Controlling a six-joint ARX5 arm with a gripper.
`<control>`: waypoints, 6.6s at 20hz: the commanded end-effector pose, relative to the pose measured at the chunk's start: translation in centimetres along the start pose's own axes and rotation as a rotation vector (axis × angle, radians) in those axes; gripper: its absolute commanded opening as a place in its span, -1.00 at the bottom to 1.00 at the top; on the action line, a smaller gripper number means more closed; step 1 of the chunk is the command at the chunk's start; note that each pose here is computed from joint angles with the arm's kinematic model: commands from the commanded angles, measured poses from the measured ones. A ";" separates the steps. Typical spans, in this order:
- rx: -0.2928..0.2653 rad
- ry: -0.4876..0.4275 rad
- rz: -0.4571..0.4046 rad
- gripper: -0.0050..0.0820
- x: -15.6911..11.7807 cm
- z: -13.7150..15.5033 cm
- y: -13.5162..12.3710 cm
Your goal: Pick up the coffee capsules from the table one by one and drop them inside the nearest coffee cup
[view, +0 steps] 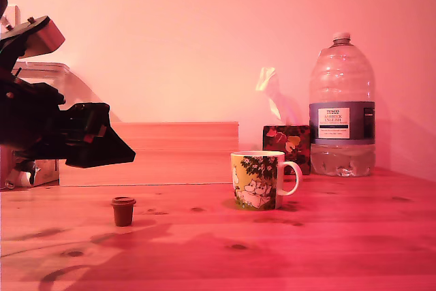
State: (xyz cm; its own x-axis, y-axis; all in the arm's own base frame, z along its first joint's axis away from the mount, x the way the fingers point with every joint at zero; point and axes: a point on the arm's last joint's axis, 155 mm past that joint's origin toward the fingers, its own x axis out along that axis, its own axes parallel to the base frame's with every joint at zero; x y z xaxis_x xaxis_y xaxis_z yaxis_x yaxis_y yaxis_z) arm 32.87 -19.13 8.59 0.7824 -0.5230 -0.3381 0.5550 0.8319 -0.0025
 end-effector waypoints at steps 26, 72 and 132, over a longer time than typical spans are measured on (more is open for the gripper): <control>-0.056 0.008 0.030 0.39 -1.7 -3.7 1.3; -0.012 0.096 -0.036 -0.73 5.0 -5.6 0.9; 0.052 0.486 -0.317 0.59 16.1 7.9 -9.6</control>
State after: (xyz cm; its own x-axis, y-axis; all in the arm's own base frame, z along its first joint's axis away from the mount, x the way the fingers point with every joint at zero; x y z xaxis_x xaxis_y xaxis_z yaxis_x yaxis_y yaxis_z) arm 42.47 -36.38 11.83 0.3769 -0.5918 -0.7125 0.7544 0.6425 -0.1346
